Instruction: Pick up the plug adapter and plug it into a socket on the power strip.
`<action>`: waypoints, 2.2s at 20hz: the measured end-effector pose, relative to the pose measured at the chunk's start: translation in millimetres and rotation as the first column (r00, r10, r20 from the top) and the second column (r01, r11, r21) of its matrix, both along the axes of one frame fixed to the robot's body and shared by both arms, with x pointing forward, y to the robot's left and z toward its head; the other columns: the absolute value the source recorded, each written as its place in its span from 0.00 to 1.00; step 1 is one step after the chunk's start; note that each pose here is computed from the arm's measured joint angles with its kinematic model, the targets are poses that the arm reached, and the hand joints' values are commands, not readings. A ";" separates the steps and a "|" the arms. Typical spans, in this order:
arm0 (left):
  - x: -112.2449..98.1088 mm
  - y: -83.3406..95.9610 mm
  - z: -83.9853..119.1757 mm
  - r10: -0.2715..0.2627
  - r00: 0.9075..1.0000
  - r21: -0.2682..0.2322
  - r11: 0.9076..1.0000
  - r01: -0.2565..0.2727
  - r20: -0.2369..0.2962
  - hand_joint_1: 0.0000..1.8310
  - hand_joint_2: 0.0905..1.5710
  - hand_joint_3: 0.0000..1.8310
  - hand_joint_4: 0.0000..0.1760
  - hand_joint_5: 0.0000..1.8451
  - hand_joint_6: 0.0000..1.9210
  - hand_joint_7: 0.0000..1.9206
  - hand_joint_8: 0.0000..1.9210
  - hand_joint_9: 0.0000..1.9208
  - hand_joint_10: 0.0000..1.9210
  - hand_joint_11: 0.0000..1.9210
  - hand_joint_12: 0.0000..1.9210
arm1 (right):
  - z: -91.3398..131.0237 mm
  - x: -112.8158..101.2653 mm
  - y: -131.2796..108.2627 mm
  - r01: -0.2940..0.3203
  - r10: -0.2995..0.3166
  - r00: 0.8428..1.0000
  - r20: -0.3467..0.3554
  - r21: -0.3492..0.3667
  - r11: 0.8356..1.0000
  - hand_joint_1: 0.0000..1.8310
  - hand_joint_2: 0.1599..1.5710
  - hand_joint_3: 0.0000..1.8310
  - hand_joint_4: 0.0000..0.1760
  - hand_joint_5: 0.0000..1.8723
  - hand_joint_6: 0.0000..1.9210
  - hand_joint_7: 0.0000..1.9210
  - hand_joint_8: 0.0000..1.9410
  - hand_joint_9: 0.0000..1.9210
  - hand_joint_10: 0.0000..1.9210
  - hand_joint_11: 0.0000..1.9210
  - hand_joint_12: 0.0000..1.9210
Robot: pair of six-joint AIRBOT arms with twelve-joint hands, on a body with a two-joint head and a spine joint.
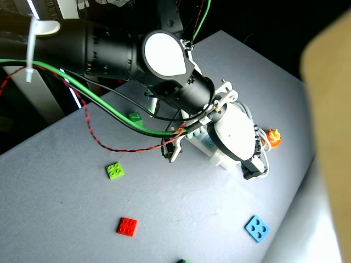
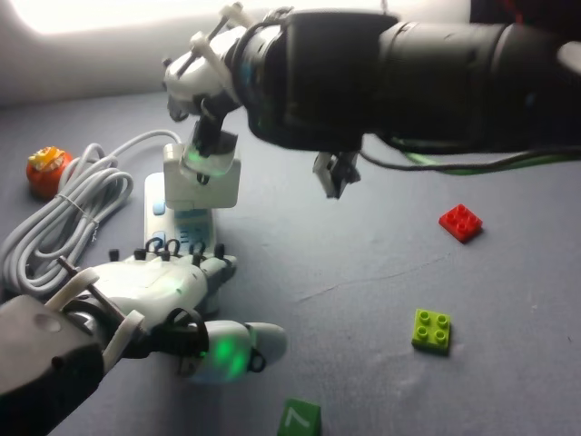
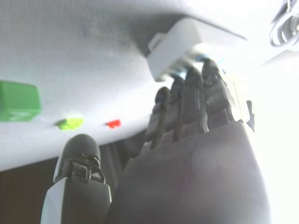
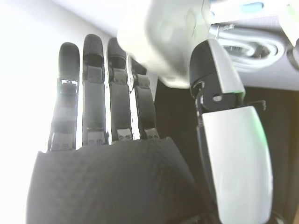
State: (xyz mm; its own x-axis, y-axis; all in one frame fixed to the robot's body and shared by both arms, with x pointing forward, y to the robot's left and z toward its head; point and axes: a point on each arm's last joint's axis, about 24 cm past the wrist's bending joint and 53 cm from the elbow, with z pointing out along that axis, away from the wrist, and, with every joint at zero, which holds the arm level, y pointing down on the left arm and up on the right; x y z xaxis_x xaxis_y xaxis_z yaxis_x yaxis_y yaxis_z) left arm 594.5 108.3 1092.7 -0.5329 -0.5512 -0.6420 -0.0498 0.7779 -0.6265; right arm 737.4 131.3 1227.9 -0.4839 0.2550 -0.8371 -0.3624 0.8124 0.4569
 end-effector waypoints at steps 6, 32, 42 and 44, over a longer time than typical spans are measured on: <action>6.1 -12.4 24.7 -0.049 0.998 -0.058 0.997 0.050 0.026 0.00 0.75 0.00 0.00 0.03 0.00 0.05 0.00 0.04 0.00 0.00 0.07 | 43.8 -19.0 -34.8 -0.010 0.008 0.999 0.052 0.032 0.999 0.37 0.67 0.00 0.00 0.15 0.00 0.17 0.00 0.15 0.00 0.00 0.41; 37.4 32.5 117.1 -0.016 0.978 -0.107 0.994 0.039 0.207 0.00 0.80 0.00 0.97 0.86 1.00 0.88 1.00 0.89 1.00 0.87 1.00 | 30.6 -79.6 -140.9 -0.148 0.137 0.986 0.099 0.105 0.984 0.14 0.62 0.00 0.03 0.42 1.00 0.44 1.00 0.40 1.00 0.41 1.00; 32.6 17.8 147.4 -0.052 0.955 -0.081 0.994 0.079 0.291 0.66 0.85 0.00 1.00 0.85 1.00 0.89 1.00 0.92 1.00 0.92 1.00 | 31.2 -95.8 -157.4 -0.164 0.152 0.982 0.113 0.103 0.981 0.59 0.80 0.00 0.00 0.72 1.00 0.83 1.00 0.84 1.00 0.82 1.00; 34.0 20.7 148.5 -0.039 0.955 -0.081 0.994 0.066 0.294 0.66 0.84 0.00 1.00 0.84 1.00 0.86 1.00 0.88 1.00 0.87 1.00 | 29.8 -96.5 -164.1 -0.168 0.156 0.980 0.122 0.093 0.981 0.62 0.80 0.00 0.00 0.70 1.00 0.81 1.00 0.83 1.00 0.82 1.00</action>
State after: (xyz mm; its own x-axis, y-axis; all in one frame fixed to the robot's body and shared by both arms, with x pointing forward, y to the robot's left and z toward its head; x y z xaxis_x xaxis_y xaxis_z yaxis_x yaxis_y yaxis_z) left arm 628.5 129.0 1241.2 -0.3596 -0.5896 -0.7232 0.1849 0.7147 -0.6746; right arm 640.9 -32.7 1257.7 -0.4289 0.2685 -0.8625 -0.5395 0.6897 0.4830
